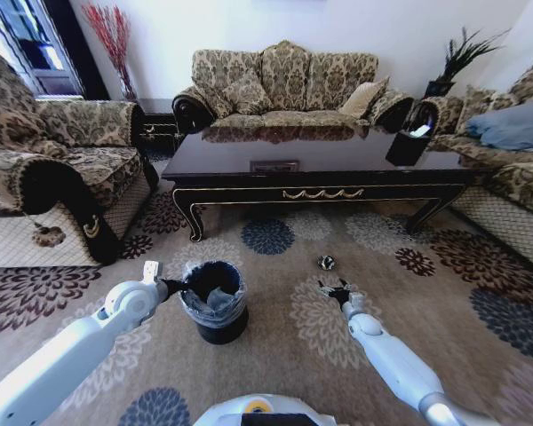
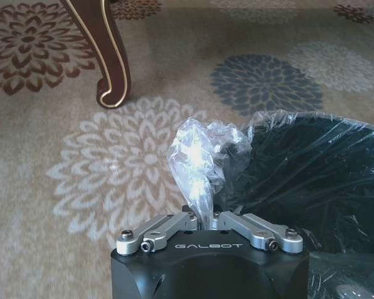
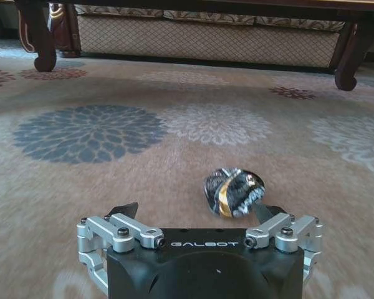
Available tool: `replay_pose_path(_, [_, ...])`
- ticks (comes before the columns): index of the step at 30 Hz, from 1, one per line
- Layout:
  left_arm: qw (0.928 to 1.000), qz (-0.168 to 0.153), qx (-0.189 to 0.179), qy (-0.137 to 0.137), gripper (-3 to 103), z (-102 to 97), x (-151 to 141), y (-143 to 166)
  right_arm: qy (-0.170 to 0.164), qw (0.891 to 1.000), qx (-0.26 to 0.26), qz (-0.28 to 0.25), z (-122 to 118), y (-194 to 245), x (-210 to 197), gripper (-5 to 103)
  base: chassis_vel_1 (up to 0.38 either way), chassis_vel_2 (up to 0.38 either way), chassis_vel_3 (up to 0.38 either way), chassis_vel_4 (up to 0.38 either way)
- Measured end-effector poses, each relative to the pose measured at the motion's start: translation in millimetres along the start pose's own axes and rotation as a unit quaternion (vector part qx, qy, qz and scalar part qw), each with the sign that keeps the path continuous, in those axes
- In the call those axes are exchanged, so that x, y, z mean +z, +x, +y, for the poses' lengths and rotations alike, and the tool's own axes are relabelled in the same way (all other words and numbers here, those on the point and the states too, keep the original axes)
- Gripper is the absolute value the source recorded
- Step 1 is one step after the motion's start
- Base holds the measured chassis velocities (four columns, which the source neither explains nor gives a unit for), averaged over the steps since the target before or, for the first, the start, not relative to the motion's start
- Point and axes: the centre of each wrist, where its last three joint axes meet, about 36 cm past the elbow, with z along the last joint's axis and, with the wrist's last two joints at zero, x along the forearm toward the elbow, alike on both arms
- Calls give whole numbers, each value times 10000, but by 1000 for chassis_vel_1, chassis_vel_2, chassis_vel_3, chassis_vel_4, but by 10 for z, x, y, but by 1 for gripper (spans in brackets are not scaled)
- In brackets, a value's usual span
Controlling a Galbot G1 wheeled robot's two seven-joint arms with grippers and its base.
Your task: Move to the front of the table and pick up the trash from the floor, then place it into the trash bin.
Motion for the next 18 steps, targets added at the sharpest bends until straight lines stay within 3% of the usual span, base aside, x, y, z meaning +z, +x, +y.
replay_pose_path(10, [10000,-13,15,9,3,-6,3,0,13,9996,260,115,-135,-47,43,100,-174,203,200,-181])
replay_pose_path(18, [10000,-33,39,19,3,10,-7,0,-150,9963,790,314,-267,-132,158,100,-62,74,53,-57])
